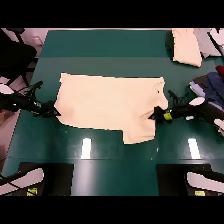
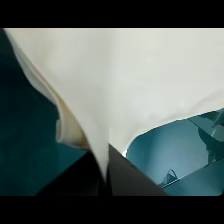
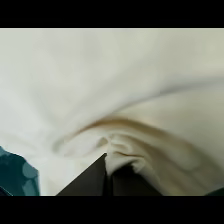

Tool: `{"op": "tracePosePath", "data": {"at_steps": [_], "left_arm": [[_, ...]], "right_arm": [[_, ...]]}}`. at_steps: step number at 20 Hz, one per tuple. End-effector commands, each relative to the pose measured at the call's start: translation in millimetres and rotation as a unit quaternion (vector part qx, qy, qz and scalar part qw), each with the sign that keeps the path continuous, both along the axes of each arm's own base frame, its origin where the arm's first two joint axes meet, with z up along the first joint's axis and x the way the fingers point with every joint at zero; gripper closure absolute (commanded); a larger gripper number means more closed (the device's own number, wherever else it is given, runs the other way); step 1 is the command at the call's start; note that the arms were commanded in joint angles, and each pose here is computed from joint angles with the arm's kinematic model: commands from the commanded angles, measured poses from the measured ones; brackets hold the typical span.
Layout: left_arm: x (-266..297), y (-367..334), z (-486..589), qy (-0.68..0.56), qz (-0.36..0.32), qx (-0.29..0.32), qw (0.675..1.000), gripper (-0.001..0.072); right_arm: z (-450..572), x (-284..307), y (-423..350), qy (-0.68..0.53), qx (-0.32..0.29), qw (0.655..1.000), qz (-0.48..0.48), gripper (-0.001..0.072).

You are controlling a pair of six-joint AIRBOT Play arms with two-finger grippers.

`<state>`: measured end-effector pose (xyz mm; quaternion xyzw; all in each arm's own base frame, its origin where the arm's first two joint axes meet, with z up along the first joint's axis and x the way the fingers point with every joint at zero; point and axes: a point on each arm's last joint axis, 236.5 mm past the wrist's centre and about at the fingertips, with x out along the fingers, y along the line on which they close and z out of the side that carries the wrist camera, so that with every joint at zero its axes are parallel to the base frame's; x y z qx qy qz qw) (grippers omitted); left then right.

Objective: Fold the shirts.

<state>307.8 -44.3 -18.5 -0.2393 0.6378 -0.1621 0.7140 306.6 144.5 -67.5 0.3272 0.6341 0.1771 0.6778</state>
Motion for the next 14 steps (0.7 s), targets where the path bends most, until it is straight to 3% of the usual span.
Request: {"op": "tracePosePath", "data": {"at_steps": [1,4,6,10,14], "left_arm": [[15.1,-1.4,37.9,-0.035,-0.012,-0.005,0.999,0.0685],[47.9,0.1,137.6,-0.168,0.008,0.012,0.986,0.0686],[52.7,-0.5,222.7,-0.278,0.027,0.031,0.960,0.0686],[16.3,-9.8,373.4,-0.459,0.067,0.054,0.884,0.0686],[-45.2,-38.4,457.6,-0.541,0.012,0.074,0.837,0.0686]], "right_arm": [[72.9,16.9,19.1,-0.092,0.018,0.995,0.026,0.0684],[193.0,33.5,3.0,-0.270,0.004,0.963,0.003,0.0684],[288.3,29.4,-22.1,-0.403,-0.021,0.914,-0.038,0.0684],[431.4,-24.8,-72.1,-0.579,-0.137,0.799,-0.094,0.0684],[525.5,-92.5,-90.3,-0.661,-0.239,0.699,-0.132,0.0684]]}}
